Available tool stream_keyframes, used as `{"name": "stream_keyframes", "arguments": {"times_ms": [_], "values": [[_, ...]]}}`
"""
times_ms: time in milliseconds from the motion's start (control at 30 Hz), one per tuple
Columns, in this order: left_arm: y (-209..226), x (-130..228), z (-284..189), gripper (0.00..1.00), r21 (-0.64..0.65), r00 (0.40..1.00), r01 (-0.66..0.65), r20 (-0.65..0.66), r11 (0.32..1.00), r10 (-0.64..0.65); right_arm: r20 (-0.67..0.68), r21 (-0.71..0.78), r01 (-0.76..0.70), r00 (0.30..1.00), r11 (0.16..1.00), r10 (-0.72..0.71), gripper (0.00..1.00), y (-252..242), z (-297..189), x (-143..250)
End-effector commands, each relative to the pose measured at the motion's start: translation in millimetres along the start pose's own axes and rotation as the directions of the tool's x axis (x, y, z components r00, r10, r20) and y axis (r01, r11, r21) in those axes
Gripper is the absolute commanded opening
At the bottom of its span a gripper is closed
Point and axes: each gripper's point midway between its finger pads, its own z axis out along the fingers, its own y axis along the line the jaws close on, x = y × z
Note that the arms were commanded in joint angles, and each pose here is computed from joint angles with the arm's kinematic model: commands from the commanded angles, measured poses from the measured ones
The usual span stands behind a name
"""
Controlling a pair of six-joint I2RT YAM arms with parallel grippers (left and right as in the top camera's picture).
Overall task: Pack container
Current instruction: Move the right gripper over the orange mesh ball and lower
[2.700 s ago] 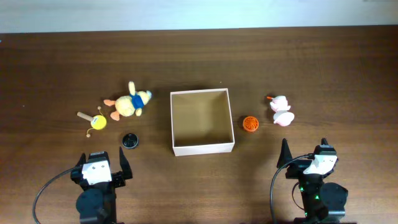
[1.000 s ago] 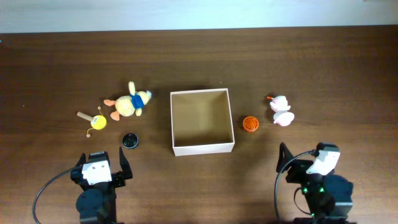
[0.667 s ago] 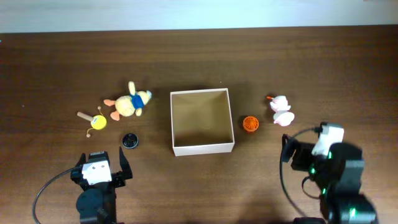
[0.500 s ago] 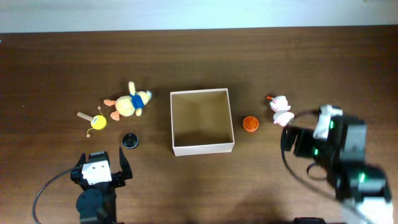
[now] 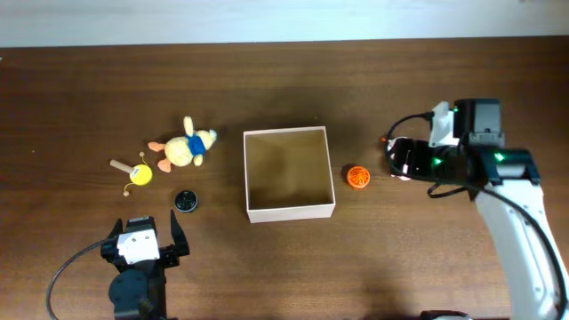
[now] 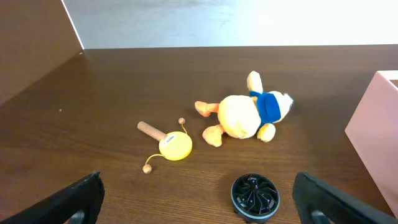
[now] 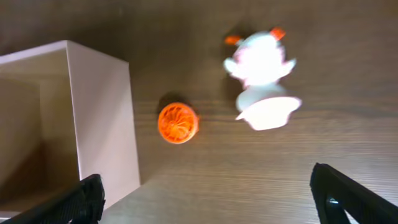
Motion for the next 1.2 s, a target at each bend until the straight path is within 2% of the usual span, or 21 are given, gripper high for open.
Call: {"name": "stream_keyframes", "arguments": {"times_ms": [0,400,700,900,1167], "values": [[1.7,0.9,0.1,0.99,-0.01,1.0,-0.015,0.001,1.0,0.015,-0.066,-0.083,-0.03,0.998,0.996,0.025,0.95,17.7,18.3,2.3],[1.7,0.9,0.1,0.99,-0.01,1.0,-0.015,0.001,1.0,0.015,-0.239,-0.069,0.064,0.968,0.996,-0.078,0.93,41.5,93.9,30.2],[1.7,0.9,0.1,0.99,-0.01,1.0,-0.015,0.001,1.0,0.015,-0.264,0.052,0.183,0.951,0.982,-0.163,0.94,28.6,108.3,37.2],[1.7,0.9,0.1,0.99,-0.01,1.0,-0.015,0.001,1.0,0.015,-0.251,0.043,0.248,0.94,0.968,-0.23,0.94,26.8,112.9,35.2],[1.7,0.9,0.1,0.99,-0.01,1.0,-0.015,0.001,1.0,0.015,-0.284,0.032,0.248,0.931,0.968,-0.229,0.93,24.2,131.7,42.0]]}}
